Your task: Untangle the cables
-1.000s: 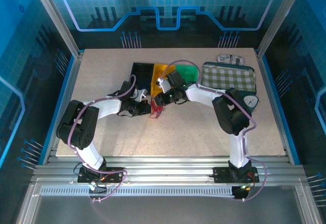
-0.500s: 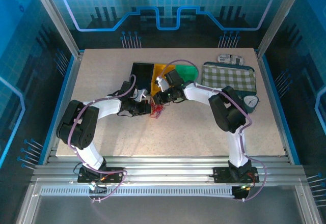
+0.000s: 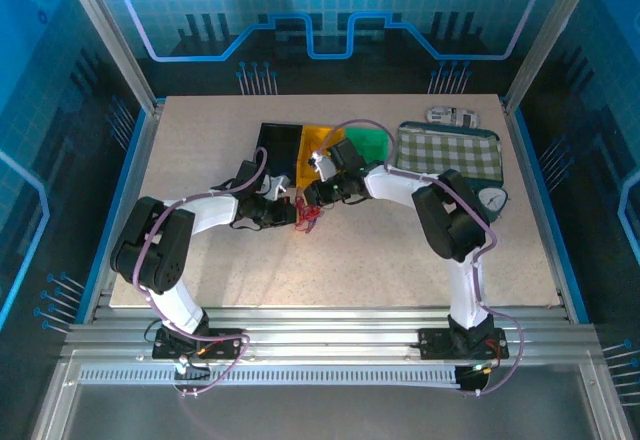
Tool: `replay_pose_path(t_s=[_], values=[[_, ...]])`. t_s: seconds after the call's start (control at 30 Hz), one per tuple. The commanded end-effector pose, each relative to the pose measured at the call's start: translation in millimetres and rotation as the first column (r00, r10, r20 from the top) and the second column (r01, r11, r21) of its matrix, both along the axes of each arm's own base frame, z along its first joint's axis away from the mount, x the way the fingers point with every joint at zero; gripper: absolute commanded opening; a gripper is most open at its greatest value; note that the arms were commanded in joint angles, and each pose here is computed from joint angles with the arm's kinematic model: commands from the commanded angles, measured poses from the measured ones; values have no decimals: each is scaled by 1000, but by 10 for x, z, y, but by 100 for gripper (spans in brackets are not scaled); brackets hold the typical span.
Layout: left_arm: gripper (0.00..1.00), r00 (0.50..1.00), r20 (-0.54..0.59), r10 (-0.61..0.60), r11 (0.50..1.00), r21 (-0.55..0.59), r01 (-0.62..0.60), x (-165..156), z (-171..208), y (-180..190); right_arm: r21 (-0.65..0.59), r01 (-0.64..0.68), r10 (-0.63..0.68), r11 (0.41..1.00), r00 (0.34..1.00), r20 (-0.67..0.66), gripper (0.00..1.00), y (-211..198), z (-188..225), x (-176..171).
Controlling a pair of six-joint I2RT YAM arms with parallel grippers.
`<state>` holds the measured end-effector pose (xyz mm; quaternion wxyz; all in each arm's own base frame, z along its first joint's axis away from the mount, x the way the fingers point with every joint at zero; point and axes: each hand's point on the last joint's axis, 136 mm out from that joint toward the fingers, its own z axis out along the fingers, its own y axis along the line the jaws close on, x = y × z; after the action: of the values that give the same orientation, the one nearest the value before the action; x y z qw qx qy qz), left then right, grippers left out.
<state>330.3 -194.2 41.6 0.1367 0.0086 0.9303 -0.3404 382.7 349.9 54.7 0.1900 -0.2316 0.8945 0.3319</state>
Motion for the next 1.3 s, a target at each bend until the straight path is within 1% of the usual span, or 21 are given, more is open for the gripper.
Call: replay_pose_path(t_s=[0.0,0.13,0.3,0.37,0.53,0.8,0.93,1.27], values=[[0,999,35,-5,1000,-22,6,23,93,-22,36,-32,30,999,999,29,27,-33,222,-61],[0,1000,30,1,1000,-23,0,40,96,-16,17,-74,73,997,996,57,27,-100,343,-186],[0,1000,17,20,999,-41,-20,72,93,13,-26,-121,123,992,988,91,27,-213,429,-371],[0,1000,17,20,999,-45,-19,77,96,7,-47,-123,127,991,988,88,28,-237,416,-395],[0,1000,12,25,999,-44,-24,92,75,6,-83,-91,94,992,995,41,28,-234,266,-312],[0,1000,13,27,999,-39,-26,89,74,13,-80,-103,104,991,994,16,28,-123,158,-220],[0,1000,15,27,999,-36,-26,95,75,18,-98,-108,105,989,994,-35,28,-113,45,-234],[0,999,17,32,999,-28,-31,100,55,31,-117,-113,106,987,992,-65,31,-126,-45,-248]])
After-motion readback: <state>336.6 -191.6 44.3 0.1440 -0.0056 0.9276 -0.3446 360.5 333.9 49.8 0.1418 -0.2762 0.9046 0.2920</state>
